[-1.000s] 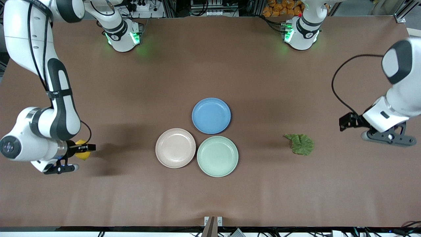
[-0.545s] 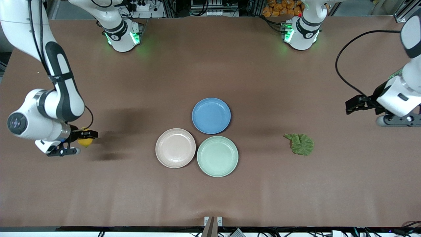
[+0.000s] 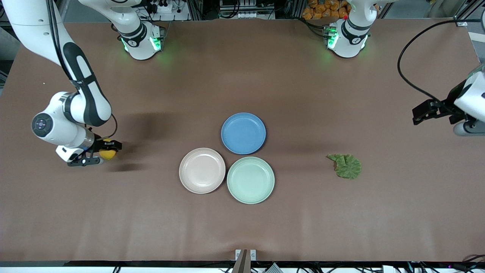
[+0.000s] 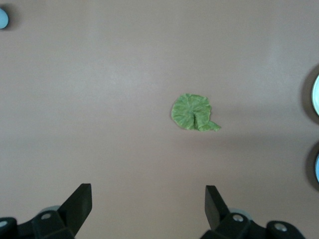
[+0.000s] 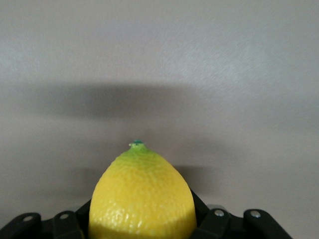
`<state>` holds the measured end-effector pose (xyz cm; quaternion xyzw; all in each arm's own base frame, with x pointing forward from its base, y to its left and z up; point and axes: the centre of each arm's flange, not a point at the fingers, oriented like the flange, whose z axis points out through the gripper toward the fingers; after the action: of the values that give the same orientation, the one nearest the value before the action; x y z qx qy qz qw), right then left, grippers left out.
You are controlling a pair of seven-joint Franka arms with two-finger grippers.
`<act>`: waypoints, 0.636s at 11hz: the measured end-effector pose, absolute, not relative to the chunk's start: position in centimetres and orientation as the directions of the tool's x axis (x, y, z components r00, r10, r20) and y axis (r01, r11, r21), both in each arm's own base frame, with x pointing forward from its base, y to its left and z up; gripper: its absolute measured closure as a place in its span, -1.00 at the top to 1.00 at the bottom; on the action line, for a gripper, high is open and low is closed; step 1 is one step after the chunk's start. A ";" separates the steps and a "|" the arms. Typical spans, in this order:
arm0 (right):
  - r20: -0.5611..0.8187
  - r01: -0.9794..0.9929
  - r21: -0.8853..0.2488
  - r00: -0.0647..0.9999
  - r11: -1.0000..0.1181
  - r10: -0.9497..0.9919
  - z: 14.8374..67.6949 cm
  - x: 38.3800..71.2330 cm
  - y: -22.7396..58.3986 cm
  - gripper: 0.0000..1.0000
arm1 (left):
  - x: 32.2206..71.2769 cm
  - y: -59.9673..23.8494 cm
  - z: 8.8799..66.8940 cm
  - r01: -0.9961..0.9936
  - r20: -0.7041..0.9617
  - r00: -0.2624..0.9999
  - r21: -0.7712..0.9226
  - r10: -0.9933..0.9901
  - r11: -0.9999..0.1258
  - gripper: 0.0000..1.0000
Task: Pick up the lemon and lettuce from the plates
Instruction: 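Lower the lemon to the table and open the right gripper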
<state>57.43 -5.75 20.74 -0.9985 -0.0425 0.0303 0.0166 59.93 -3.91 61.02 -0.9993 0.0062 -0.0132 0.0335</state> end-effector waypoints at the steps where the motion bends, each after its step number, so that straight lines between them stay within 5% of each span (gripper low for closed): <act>1: -0.058 0.087 -0.035 0.994 -0.996 0.089 20.2 57.2 -5.6 0.22 | 59.4 -3.9 61.8 -0.011 0.028 1.000 -0.070 -0.013 -0.997 1.00; 2: -0.054 0.090 -0.034 0.994 -0.995 0.091 19.9 57.3 -5.4 0.30 | 59.0 -4.1 62.4 -0.012 0.033 0.999 -0.072 -0.015 -0.997 1.00; 5: -0.031 0.114 -0.032 0.993 -0.993 0.115 21.2 58.5 -5.4 0.99 | 58.3 -4.2 63.4 -0.016 0.045 0.999 -0.074 -0.020 -0.997 1.00; 7: -0.067 0.133 -0.056 0.988 -0.990 0.137 24.6 60.8 -5.4 1.00 | 58.2 -4.3 63.7 -0.023 0.049 0.998 -0.074 -0.027 -0.997 1.00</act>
<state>60.80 -5.41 24.58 -0.9968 -0.0677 0.0353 0.0256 58.19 -4.31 63.69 -0.9989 0.0125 -0.0249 0.0366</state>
